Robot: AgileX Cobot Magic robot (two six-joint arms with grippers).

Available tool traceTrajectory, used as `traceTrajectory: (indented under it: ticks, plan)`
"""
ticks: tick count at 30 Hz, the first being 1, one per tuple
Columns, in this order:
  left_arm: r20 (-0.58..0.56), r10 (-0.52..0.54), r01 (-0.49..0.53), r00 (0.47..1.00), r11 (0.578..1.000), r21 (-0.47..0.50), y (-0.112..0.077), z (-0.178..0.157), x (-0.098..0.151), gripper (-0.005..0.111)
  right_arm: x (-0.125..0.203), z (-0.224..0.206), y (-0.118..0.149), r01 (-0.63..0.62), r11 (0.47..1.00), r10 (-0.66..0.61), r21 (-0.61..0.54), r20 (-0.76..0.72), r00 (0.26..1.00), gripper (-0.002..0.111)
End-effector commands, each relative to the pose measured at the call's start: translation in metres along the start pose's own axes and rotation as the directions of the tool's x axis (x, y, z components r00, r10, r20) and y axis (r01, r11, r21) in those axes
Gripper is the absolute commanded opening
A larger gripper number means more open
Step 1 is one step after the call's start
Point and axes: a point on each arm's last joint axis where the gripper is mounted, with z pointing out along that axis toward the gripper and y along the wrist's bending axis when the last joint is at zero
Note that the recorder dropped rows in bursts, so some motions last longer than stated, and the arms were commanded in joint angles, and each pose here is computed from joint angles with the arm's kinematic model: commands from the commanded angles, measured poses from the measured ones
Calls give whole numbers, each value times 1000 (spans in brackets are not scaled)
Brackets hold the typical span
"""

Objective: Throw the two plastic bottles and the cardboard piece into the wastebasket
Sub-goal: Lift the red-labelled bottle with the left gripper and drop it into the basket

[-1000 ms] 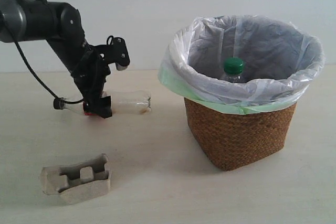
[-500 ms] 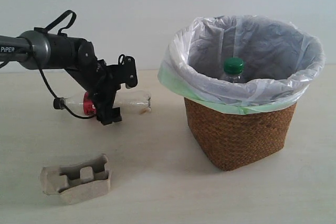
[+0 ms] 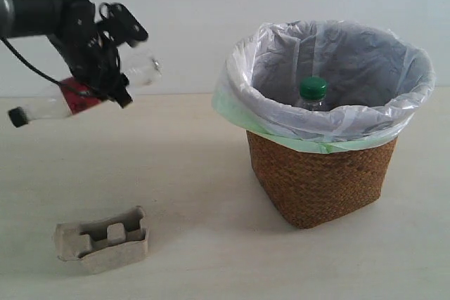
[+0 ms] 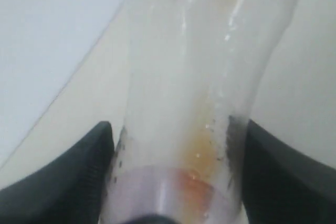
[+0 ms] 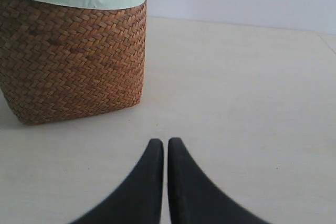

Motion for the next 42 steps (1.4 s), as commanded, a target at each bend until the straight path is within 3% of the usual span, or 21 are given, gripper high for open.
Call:
traceTrajectory:
  ticks: [1, 6, 10, 13, 17, 20, 23, 25, 27, 28, 29, 31, 32, 34, 35, 37, 39, 42]
  plan:
    - [-41, -368, 349, 929, 907, -237, 61, -72, 27, 4, -1, 0, 0, 1, 1000, -1, 7, 11, 1000, 0]
    - [-102, -451, 374, 887, 829, -415, 95, -133, 58, 4, -1, 0, 0, 1, 1000, -1, 7, 11, 1000, 0]
    - [-111, -474, 359, 874, 781, -511, 107, -170, 71, 4, -1, 0, 0, 1, 1000, -1, 7, 11, 1000, 0]
    - [-107, -498, 384, 861, 774, -504, 106, -178, 74, 4, -1, 0, 0, 1, 1000, -1, 7, 11, 1000, 0]
    - [-111, -528, 447, 842, 798, -405, 96, -164, 69, 4, -1, 0, 0, 1, 1000, -1, 7, 11, 1000, 0]
    - [-128, -512, 475, 850, 848, -235, 81, -144, 59, 4, -1, 0, 0, 1, 1000, -1, 7, 11, 1000, 0]
    - [-98, -486, 493, 868, 867, 72, 55, -121, 39, 4, -1, 0, 0, 1, 1000, -1, 7, 11, 1000, 0]
    - [12, -468, 434, 884, 829, 352, 34, -117, 14, 4, -1, 0, 0, 1, 1000, -1, 7, 11, 1000, 0]
    - [198, -497, 313, 845, 759, 571, 19, -132, -17, 4, -1, 0, 0, 1, 1000, -1, 7, 11, 1000, 0]
    - [299, -560, 233, 773, 688, 688, 12, -149, -36, 4, -1, 0, 0, 1, 1000, -1, 7, 11, 1000, 0]
    - [393, -604, 139, 693, 647, 750, 8, -168, -53, 6, -1, 0, 0, 1, 1000, -1, 7, 11, 1000, 0]
    - [533, -664, -18, 523, 618, 786, 4, -206, -79, 18, -1, 0, 0, 1, 1000, -1, 7, 11, 1000, 0]
    - [500, -729, -8, 467, 562, 827, 1, -217, -89, 29, -1, 0, 0, 1, 1000, -1, 7, 11, 1000, 0]
    - [587, -702, -23, 405, 634, 773, -5, -230, -102, 58, -1, 0, 0, 1, 1000, -1, 7, 14, 1000, 0]
    - [613, -683, -13, 397, 664, 748, -10, -232, -106, 74, -1, 0, 0, 1, 1000, -1, 7, 14, 1000, 0]
    - [651, -645, 4, 400, 711, 703, -18, -233, -111, 95, -1, 0, 0, 1, 1000, -1, 7, 14, 1000, 0]
    - [685, -578, -11, 444, 761, 649, -25, -231, -112, 103, -1, 0, 0, 1, 1000, -1, 7, 14, 1000, 0]
    - [650, -587, -12, 483, 737, 675, -31, -223, -112, 107, -1, 0, 0, 1, 1000, -1, 7, 14, 1000, 0]
